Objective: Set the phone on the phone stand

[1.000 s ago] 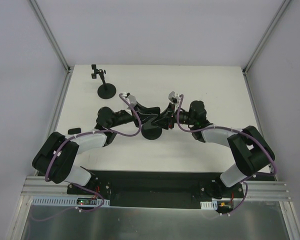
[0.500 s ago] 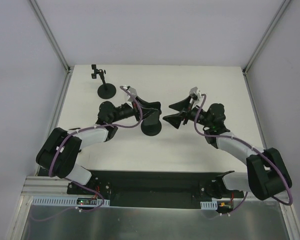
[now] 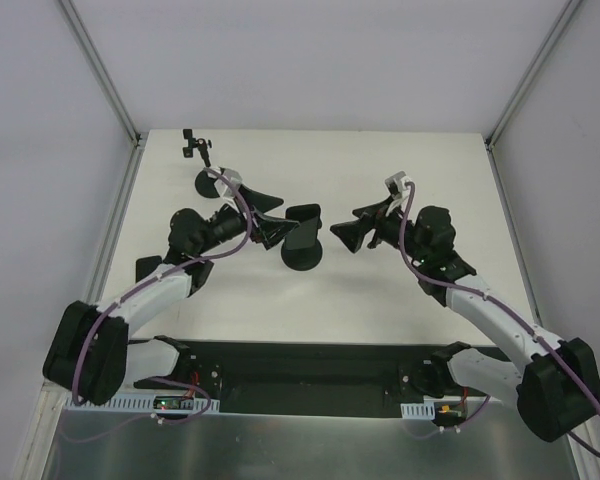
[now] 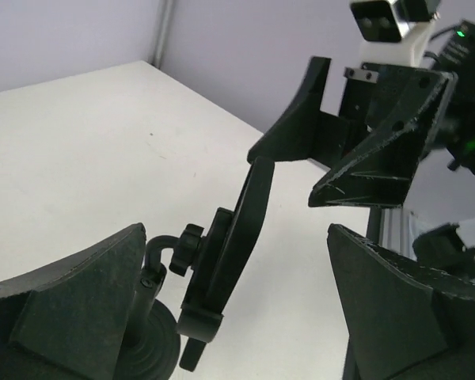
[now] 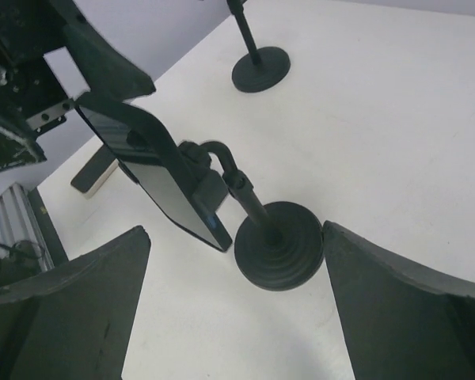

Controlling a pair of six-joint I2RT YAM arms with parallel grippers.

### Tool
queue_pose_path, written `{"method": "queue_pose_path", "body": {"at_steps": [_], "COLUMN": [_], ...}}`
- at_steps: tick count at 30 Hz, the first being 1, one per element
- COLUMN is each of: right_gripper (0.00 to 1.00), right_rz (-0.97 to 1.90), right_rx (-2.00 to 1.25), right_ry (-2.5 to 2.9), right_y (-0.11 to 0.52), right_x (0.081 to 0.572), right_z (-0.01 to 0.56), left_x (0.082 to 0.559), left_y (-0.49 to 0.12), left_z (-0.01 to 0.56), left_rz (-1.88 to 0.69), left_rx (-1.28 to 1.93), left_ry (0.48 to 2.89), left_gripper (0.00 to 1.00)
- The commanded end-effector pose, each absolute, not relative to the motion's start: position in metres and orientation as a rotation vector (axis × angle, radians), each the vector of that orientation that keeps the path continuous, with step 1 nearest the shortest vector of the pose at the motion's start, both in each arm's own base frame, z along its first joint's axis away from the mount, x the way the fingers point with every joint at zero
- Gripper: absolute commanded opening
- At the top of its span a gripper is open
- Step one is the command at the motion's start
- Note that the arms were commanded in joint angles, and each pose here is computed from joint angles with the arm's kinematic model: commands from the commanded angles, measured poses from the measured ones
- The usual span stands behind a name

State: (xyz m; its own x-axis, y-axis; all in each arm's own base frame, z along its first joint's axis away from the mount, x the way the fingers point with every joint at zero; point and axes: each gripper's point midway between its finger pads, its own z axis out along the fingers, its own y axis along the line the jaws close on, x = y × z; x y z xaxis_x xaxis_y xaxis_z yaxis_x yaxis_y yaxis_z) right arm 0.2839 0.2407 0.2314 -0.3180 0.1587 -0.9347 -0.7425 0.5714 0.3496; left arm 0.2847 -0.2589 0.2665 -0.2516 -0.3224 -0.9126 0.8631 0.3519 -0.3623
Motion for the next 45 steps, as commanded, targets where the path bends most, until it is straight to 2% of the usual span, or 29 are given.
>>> {"method": "queue_pose_path", "body": {"at_steps": [1,2,3,4,5,6,7,14,22,37,45], "right_gripper": [0.92,0.93,0.96,1.0,0.96,0.96,0.96,0.96,0.96,0.99,0.88], "right_rz": [0.787,0.766,0.753,0.722,0.709,0.693,0.674,0.577,0.476,0.241,0.179], "right_rx": [-0.277,-0.248,-0.231,-0.18,-0.159,-0.162,-0.178,-0.208,-0.261,-0.128,-0.146], "right_ry": [1.69,1.704,1.739,1.722,1.736,1.755,1.753,1.799,1.835,1.887,1.881], "right_y": [0.23,0.231,0.232,0.234,0.236,0.239,0.249,0.28,0.318,0.33,0.329], "right_x": [0.293,0.292,0.288,0.287,0.285,0.282,0.276,0.272,0.283,0.296,0.295], "right_z": [0.275,0.277,0.273,0.287,0.288,0.286,0.288,0.291,0.297,0.277,0.272], "left_x": [0.28,0.282,0.291,0.291,0.294,0.303,0.301,0.302,0.31,0.29,0.285], "left_y": [-0.232,-0.225,-0.209,-0.196,-0.183,-0.166,-0.153,-0.134,-0.122,-0.12,-0.125], "left_z": [0.282,0.284,0.314,0.286,0.285,0.31,0.302,0.346,0.32,0.33,0.335], "left_rz": [-1.152,-1.102,-0.997,-0.917,-0.831,-0.74,-0.696,-0.643,-0.554,-0.589,-0.626], "left_rx": [0.382,0.352,0.269,0.195,0.161,0.087,0.041,0.046,0.095,0.112,0.128], "left_ry": [1.521,1.563,1.556,1.747,1.805,1.789,1.858,1.748,1.76,1.691,1.677], "left_gripper": [0.96,0.97,0.97,0.98,0.99,0.99,0.99,0.99,0.99,0.99,0.99]}}
